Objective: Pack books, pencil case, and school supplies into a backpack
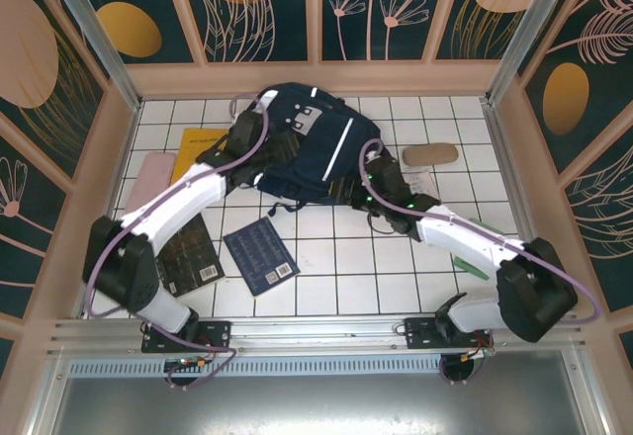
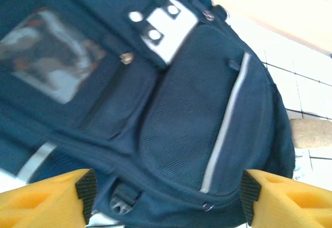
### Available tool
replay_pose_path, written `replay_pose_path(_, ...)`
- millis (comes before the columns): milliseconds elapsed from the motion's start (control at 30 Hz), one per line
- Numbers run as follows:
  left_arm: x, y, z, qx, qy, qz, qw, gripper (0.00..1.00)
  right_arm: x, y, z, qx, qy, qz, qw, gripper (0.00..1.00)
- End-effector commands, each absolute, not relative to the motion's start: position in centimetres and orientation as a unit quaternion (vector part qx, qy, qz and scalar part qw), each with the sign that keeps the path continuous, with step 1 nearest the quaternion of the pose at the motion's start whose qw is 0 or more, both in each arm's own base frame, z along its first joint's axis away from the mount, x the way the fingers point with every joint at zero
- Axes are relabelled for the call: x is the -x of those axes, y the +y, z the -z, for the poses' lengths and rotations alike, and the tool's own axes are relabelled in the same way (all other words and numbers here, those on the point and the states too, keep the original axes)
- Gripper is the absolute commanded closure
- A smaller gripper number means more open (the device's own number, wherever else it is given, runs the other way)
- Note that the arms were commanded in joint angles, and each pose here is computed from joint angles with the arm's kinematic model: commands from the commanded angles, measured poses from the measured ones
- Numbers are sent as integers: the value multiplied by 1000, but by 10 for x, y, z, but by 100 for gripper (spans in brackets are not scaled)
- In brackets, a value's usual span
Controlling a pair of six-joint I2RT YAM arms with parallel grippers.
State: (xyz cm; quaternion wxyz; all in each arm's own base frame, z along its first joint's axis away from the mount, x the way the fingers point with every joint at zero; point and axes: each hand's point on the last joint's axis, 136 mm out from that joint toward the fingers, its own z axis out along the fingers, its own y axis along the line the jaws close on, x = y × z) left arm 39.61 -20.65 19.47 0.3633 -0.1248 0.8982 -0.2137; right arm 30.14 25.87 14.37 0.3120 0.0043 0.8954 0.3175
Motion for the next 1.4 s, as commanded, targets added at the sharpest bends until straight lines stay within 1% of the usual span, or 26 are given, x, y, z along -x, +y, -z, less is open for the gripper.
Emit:
replay_pose_path(0,-359,-167,-154,193,910,162,328,29,-302,289,-151,32,885,-338,319,39)
replay_pose_path(167,-302,-141,-110,245,912,169,281,43,-288,324,-136,72,887,-352,289,40)
replay_pose_path(267,-274,-133,-88,263,914,178,253,47,-279,343,-123,95,890,-358,267,41)
replay_pose_path(367,-252,-125,-68,282,917,174,224,54,-270,361,-112,115,890,-365,247,43)
replay_pose_path(533,-227,-117,-49,305,917,172,193,59,-256,386,-94,145,892,-364,227,45)
replay_pose_path(667,-209,-120,-30,307,919,188,163,60,-246,402,-82,163,893,-364,211,47)
replay_pose_path(767,-196,-118,-18,304,925,179,142,62,-239,412,-72,174,895,-359,199,49)
replay_pose_path(933,-185,-114,-6,304,929,169,131,63,-231,422,-59,190,899,-351,183,49)
replay_pose_path(1033,-182,-118,3,299,929,178,123,63,-228,422,-49,189,903,-344,175,49)
replay_pose_path(1133,-175,-116,17,294,935,167,108,66,-226,423,-42,190,906,-340,168,49)
replay_pose_path(1200,-171,-114,24,291,939,157,100,69,-223,422,-37,192,908,-337,161,49)
replay_pose_path(1367,-173,-115,26,284,940,158,104,69,-219,416,-24,191,918,-314,150,49)
